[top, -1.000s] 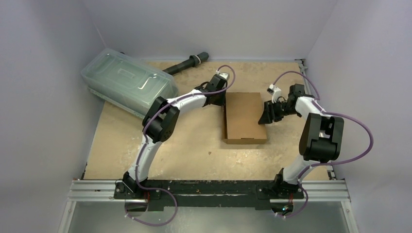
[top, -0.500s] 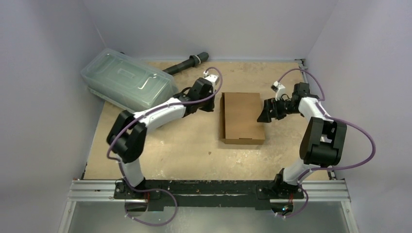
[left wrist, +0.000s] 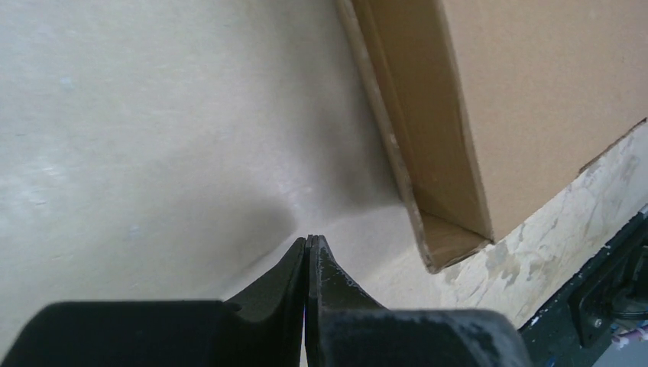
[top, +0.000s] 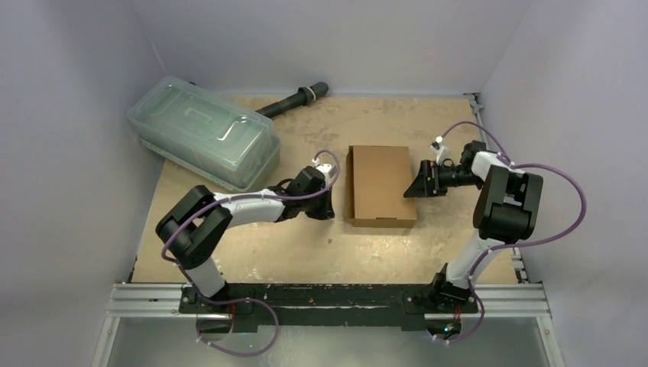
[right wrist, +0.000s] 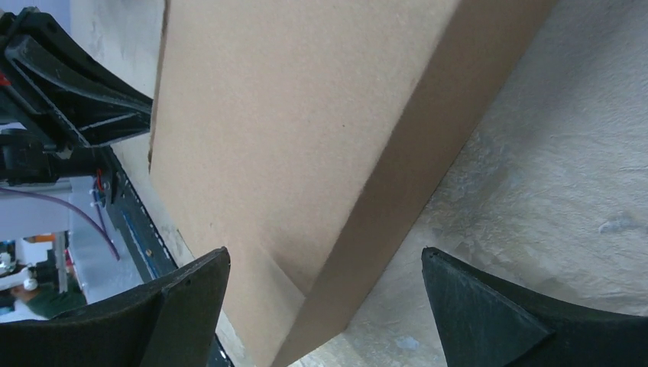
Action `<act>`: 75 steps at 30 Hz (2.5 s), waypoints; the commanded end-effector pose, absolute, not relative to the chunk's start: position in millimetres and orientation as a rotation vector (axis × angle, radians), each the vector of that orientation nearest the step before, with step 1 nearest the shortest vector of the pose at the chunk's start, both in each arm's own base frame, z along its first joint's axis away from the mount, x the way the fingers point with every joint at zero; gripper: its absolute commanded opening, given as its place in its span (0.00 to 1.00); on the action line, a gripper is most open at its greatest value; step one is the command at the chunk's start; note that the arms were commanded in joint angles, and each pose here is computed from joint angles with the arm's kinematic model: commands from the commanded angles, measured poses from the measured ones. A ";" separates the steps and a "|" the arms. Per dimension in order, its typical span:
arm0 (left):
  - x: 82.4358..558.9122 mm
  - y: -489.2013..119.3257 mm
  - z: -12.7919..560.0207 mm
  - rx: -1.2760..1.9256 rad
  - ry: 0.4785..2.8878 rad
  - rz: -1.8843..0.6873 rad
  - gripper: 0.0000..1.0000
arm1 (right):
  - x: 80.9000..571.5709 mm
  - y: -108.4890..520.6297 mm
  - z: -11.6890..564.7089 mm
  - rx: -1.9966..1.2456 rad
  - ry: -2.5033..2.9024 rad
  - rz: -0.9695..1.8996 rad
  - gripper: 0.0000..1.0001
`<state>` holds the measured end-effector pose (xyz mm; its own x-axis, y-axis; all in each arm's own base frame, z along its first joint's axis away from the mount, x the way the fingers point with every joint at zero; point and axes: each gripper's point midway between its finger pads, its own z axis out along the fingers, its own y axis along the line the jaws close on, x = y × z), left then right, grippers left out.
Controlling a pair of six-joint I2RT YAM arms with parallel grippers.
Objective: Fold the paper box
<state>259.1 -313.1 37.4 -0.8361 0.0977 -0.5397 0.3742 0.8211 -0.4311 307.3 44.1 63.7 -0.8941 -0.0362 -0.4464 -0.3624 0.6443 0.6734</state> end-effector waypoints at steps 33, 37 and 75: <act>221.2 -357.9 62.4 0.371 2.457 -0.935 0.05 | 325.9 44.4 124.8 -0.762 2.202 0.756 0.99; 206.5 -343.7 64.7 0.284 2.457 -0.932 0.03 | 326.0 32.7 149.2 -0.855 2.101 0.536 0.99; 259.8 -468.5 78.5 -0.206 2.501 -0.637 0.00 | 285.2 59.1 35.6 -0.968 2.496 0.369 0.00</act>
<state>228.4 -415.1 26.7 -0.9040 -0.1195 -0.4104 -0.0057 0.9634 -0.2679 308.4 15.1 33.7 -0.6597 -0.5930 -0.4617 -0.6480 0.7600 -0.0502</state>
